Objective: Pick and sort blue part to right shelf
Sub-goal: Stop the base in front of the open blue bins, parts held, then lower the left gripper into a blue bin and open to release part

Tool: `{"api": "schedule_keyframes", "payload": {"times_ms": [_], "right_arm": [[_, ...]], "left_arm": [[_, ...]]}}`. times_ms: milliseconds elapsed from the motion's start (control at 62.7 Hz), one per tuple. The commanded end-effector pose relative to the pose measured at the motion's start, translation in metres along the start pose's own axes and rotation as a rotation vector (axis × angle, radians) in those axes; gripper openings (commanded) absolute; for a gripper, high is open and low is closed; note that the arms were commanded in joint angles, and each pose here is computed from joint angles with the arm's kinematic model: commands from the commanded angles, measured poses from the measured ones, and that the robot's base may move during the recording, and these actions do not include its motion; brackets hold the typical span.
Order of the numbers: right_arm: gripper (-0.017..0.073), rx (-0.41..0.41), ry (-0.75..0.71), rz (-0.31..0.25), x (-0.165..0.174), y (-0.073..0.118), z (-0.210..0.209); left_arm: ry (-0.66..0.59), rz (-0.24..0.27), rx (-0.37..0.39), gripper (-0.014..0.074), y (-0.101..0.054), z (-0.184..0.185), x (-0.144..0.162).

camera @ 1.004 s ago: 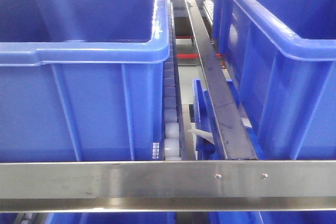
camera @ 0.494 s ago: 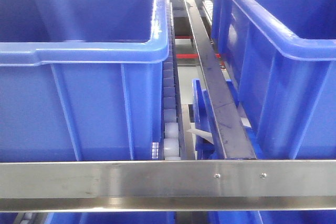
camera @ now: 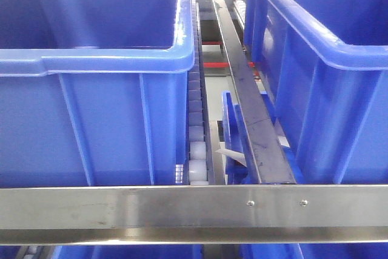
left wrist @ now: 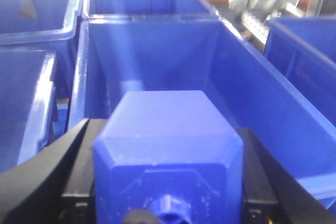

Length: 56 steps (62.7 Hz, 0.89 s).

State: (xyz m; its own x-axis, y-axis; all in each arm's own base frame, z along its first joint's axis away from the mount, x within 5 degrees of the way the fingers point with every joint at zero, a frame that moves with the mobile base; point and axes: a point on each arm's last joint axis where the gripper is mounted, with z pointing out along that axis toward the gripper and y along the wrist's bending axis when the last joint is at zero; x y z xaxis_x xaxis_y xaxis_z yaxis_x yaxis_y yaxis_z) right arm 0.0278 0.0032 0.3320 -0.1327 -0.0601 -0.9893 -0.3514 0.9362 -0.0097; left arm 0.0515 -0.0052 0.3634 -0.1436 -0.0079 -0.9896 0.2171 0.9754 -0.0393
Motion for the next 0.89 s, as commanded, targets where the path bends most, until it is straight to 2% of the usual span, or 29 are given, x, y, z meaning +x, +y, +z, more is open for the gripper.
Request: {"api": "schedule_keyframes", "payload": {"times_ms": [0,64,319,430,606,877], "right_arm": [[0.0341,-0.007,-0.118,-0.018,-0.018,0.001,-0.002],[0.0341,-0.007,-0.117,-0.018,-0.018,0.001,-0.002],[0.0341,-0.008,-0.118,-0.018,-0.018,0.001,-0.002],[0.0341,-0.008,-0.118,-0.018,-0.018,0.001,-0.002],[0.0341,-0.008,-0.117,-0.018,-0.018,0.001,-0.002],[0.0341,-0.007,-0.114,-0.018,-0.017,0.001,-0.002]], "left_arm": [[0.010,0.045,0.028,0.0333,-0.009,0.025,-0.033],[0.057,0.074,0.035,0.0333,-0.014,0.048,-0.044],[0.237,0.099,0.037,0.0333,-0.032,0.145,-0.056],[0.342,0.046,0.014,0.0333,-0.037,0.192,-0.050],[0.496,-0.005,-0.014,0.0334,-0.040,0.253,-0.033],[0.651,-0.020,-0.045,0.0334,-0.037,0.317,0.015]]}}
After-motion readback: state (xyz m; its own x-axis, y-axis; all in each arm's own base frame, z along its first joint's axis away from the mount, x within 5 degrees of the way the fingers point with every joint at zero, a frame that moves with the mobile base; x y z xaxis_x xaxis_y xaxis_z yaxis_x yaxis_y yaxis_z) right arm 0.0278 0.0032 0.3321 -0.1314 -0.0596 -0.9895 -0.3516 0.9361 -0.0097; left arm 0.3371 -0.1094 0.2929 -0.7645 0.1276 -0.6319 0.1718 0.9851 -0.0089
